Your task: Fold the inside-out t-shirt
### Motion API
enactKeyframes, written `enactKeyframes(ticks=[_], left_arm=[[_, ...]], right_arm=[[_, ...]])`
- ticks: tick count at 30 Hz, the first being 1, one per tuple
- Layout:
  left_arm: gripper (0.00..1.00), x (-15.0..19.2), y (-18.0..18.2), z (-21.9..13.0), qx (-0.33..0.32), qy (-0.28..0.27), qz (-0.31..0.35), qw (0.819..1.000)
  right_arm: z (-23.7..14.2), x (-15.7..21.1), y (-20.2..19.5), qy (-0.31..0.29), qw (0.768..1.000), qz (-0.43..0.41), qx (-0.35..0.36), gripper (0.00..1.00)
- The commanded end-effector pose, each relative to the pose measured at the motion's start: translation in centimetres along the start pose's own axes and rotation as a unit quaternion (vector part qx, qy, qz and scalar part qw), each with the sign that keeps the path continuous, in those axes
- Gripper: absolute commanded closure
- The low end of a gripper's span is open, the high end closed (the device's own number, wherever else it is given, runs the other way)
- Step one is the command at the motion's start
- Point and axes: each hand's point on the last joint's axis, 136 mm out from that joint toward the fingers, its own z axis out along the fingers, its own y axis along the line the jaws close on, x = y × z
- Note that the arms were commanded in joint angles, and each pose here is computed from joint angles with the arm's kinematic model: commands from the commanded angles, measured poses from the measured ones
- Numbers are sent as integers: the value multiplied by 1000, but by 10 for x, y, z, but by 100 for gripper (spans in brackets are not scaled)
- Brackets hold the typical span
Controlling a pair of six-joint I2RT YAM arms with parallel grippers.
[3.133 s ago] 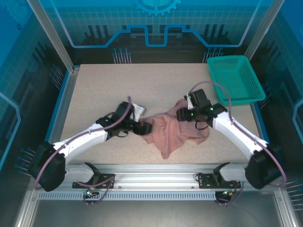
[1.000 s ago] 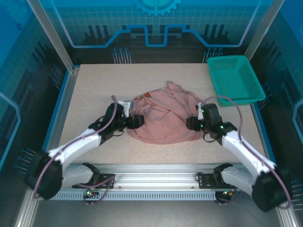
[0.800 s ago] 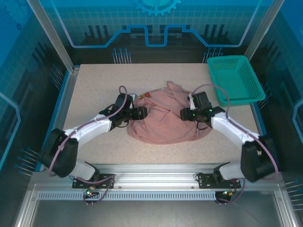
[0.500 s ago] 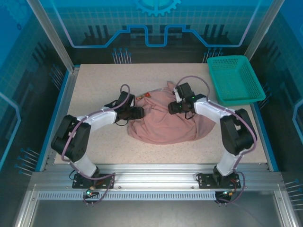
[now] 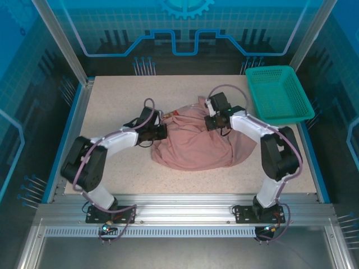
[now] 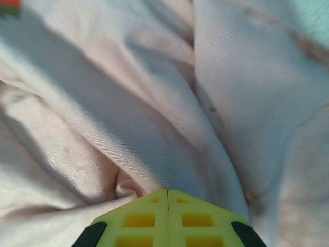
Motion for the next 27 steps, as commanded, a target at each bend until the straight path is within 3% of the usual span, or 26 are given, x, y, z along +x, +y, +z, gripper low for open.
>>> enactKeyframes(ticks=[1, 11, 14, 16, 20, 27], left_arm=[[100, -7, -13, -36, 34, -43, 17, 998], [100, 72, 17, -87, 37, -28, -16, 999], [57, 63, 14, -84, 25, -39, 13, 999], [45, 47, 2, -81, 10, -62, 60, 996], [35, 24, -44, -62, 21, -89, 190, 977], [29, 29, -74, -7, 36, -20, 297, 954]], right_arm=[[-50, -9, 1, -35, 998, 16, -48, 100], [-128, 26, 7, -56, 988, 60, -130, 100], [-122, 32, 16, -53, 984, 65, -158, 100], [-117, 32, 17, -49, 983, 69, -162, 100], [-111, 29, 16, -49, 983, 69, -162, 100], [-119, 15, 15, -60, 983, 65, -161, 100]])
